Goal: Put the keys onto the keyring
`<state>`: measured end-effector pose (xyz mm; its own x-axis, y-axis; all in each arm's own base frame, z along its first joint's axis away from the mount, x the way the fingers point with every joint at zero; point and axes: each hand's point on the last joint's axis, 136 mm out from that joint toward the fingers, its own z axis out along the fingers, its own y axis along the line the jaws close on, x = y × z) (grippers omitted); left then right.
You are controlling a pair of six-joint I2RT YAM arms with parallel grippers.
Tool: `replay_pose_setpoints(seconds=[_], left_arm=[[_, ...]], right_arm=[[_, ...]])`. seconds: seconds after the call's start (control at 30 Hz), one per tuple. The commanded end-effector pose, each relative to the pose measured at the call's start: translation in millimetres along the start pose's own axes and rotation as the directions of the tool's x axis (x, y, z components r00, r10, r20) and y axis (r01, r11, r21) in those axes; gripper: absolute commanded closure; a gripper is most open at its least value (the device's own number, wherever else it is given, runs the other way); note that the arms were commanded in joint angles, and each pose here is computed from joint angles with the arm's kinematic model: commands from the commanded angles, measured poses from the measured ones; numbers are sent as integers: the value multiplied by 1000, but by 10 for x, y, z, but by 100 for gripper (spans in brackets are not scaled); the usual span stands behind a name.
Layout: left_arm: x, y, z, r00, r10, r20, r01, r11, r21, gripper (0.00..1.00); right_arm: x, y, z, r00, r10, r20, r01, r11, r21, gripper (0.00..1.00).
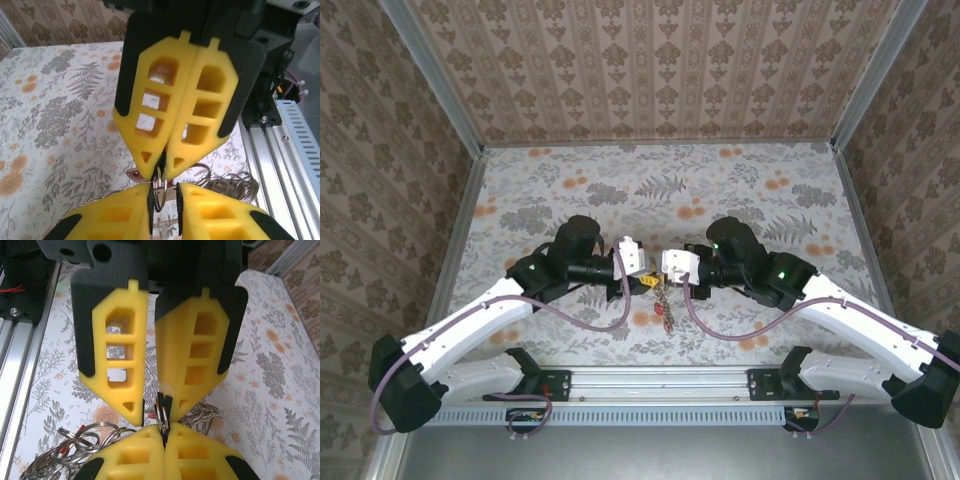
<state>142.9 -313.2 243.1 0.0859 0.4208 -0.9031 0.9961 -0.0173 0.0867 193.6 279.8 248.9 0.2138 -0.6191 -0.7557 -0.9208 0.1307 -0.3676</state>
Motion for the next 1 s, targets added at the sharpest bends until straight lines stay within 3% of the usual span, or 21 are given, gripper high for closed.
replay_pose_setpoints(seconds=[0.0, 0.03, 0.07, 0.17, 0.3, 0.37, 0.63, 0.77, 0.97], left_arm=[[-101, 78, -6, 1000, 7, -17, -8, 999, -32, 87], [-120, 84, -3, 1000, 14, -18, -14, 999, -32, 97], [-139, 87, -3, 1000, 21, -16, -21, 999, -33, 100], [-240, 22, -42, 996, 81, 27, -80, 997, -10, 100], [-408, -105, -126, 977, 148, 156, -152, 988, 13, 100], [-475, -150, -171, 963, 151, 223, -161, 987, 28, 100], [-601, -160, -242, 933, 126, 337, -144, 989, 29, 100], [-646, -124, -260, 917, 115, 382, -131, 991, 14, 100], [-658, -99, -261, 910, 118, 398, -128, 992, -2, 100]], right_arm=[[-265, -93, -104, 995, -25, 97, 22, 999, 37, 100], [-263, -94, -97, 995, -26, 97, 22, 999, 38, 100], [-260, -91, -91, 995, -24, 97, 21, 999, 37, 100], [-254, -76, -92, 994, -21, 105, 17, 999, 34, 100], [-306, -50, -181, 981, -14, 194, 5, 999, 47, 82], [-307, -31, -243, 973, -11, 232, -2, 998, 58, 78], [-268, 33, -330, 965, -28, 262, 11, 998, 67, 79], [-240, 56, -313, 968, -28, 249, 15, 998, 53, 92], [-187, 93, -256, 969, -9, 249, 0, 999, 36, 82]])
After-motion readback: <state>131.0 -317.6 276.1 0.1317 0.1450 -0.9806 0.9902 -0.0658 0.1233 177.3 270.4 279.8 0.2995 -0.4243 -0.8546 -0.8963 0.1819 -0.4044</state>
